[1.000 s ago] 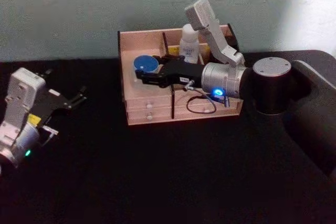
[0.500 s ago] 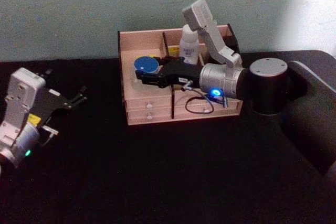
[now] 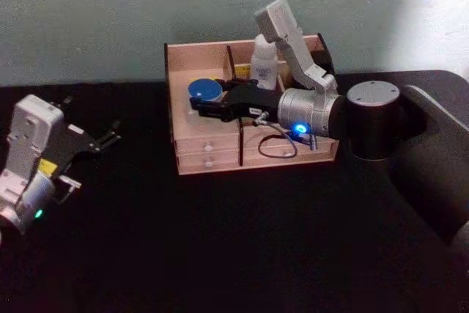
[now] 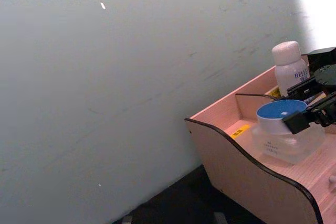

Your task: Pick up the facial cleanser and watermelon frost from the table and place them into the tiered storage box.

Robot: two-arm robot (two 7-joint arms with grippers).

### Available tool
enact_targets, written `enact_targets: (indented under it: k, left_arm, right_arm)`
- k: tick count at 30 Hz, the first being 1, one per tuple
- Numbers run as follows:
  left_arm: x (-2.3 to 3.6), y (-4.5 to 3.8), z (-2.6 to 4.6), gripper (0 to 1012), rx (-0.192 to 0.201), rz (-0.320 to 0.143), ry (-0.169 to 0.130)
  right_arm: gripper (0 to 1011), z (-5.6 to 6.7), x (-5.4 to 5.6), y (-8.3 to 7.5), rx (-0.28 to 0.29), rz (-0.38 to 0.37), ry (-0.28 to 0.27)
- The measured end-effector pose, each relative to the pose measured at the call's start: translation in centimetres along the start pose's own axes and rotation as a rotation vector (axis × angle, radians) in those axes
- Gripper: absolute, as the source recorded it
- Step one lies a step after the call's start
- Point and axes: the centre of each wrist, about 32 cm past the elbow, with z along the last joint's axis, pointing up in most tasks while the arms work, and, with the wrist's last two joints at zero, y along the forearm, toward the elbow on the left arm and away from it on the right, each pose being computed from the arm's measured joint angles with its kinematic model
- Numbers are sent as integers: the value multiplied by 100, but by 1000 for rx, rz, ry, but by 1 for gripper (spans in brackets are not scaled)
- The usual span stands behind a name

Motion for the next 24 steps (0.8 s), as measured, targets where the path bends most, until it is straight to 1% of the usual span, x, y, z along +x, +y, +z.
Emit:
enact_targets:
  k: [20, 22, 24]
  left_arm:
    - [0, 0, 0, 1001, 0, 0, 0]
    - [0, 0, 0, 1001, 0, 0, 0]
    - [0, 0, 0, 1001, 0, 0, 0]
  right_arm:
    - [728, 2, 3, -1, 0, -2, -2]
    - [744, 1, 2, -1, 0, -2, -2]
    - [811, 2, 2, -2, 0, -1, -2]
